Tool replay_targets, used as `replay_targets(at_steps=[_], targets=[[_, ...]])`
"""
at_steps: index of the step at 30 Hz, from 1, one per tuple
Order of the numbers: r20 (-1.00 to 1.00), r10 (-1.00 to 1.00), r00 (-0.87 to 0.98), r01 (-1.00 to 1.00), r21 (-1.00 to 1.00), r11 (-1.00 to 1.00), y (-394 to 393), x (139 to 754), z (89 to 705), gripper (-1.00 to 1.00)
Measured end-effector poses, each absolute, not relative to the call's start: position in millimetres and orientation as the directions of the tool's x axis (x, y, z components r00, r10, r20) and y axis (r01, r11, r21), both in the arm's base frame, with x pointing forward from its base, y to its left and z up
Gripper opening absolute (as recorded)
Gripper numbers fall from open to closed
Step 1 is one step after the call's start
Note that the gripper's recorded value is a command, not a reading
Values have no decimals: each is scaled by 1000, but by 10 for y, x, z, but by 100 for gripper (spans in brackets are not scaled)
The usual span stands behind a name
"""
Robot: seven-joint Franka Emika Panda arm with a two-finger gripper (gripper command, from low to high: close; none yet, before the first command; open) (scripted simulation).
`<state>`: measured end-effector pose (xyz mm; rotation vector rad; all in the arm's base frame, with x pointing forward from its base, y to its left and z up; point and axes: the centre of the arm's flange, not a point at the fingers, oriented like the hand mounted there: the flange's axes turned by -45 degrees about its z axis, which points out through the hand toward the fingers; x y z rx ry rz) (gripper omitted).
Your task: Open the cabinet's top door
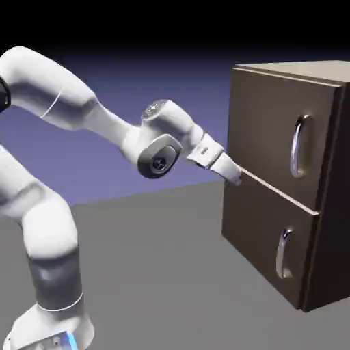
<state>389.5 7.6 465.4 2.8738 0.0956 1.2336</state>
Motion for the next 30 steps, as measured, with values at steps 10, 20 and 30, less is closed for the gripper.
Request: replay_targets(at_steps=[10, 20, 30], targets=[[797, 115, 594, 97, 71, -993, 236, 3847, 5178, 100], [862, 138, 488, 105, 99, -989, 225, 3746, 5550, 100], [918, 133, 375, 87, 108, -990, 48, 3685, 5741, 100]])
